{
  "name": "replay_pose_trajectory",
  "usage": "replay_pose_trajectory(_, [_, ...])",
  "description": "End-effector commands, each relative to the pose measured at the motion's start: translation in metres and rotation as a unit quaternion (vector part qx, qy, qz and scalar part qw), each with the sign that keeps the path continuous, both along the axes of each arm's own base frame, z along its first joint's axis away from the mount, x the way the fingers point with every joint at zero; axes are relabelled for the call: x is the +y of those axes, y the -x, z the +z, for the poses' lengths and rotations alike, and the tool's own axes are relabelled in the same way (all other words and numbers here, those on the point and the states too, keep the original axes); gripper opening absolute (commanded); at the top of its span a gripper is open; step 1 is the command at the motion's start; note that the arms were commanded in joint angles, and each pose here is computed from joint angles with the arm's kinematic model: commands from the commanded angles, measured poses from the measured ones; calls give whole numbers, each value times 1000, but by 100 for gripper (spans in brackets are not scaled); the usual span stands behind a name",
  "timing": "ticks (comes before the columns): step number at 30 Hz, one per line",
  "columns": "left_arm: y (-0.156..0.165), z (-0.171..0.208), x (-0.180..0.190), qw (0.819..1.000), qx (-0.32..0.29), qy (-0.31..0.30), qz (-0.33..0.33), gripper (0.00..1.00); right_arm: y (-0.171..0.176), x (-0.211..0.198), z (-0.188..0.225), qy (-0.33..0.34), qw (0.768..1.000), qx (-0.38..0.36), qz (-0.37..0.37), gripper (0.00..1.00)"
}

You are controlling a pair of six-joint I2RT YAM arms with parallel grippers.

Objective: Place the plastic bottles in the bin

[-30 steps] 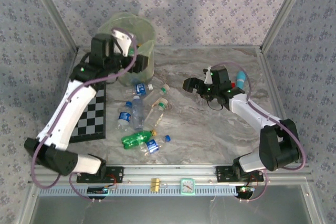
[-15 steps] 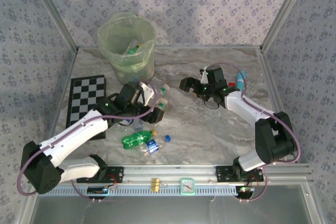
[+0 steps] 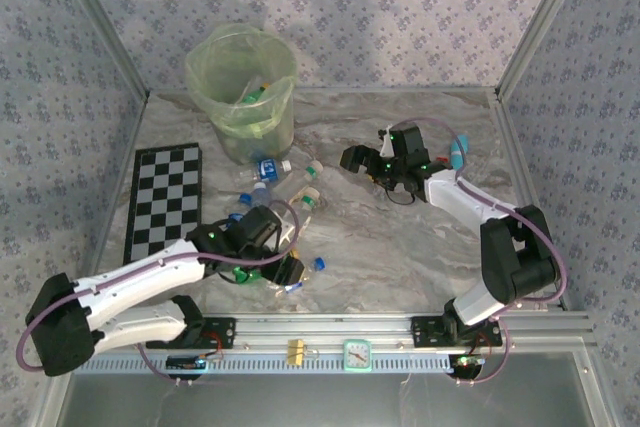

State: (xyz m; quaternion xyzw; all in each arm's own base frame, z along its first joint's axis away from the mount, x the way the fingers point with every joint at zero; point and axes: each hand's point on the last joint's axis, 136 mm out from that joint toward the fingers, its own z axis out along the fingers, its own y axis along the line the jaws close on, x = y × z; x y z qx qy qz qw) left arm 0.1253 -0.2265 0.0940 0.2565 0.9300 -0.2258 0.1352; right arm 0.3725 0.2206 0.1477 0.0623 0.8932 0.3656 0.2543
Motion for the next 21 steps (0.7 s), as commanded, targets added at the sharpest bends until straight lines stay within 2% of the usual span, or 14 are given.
replay_pose_trajectory(1, [12, -14, 8, 1000, 24, -18, 8, 77, -7, 2, 9, -7, 1000, -5, -2, 100])
replay_pose_trajectory(11, [15, -41, 8, 998, 31, -47, 7, 78, -4, 1, 6, -6, 1000, -2, -2, 100])
replay_pose_trajectory(21, [11, -57, 8, 994, 22, -102, -11, 78, -2, -3, 5, -2, 1000, -2, -5, 100])
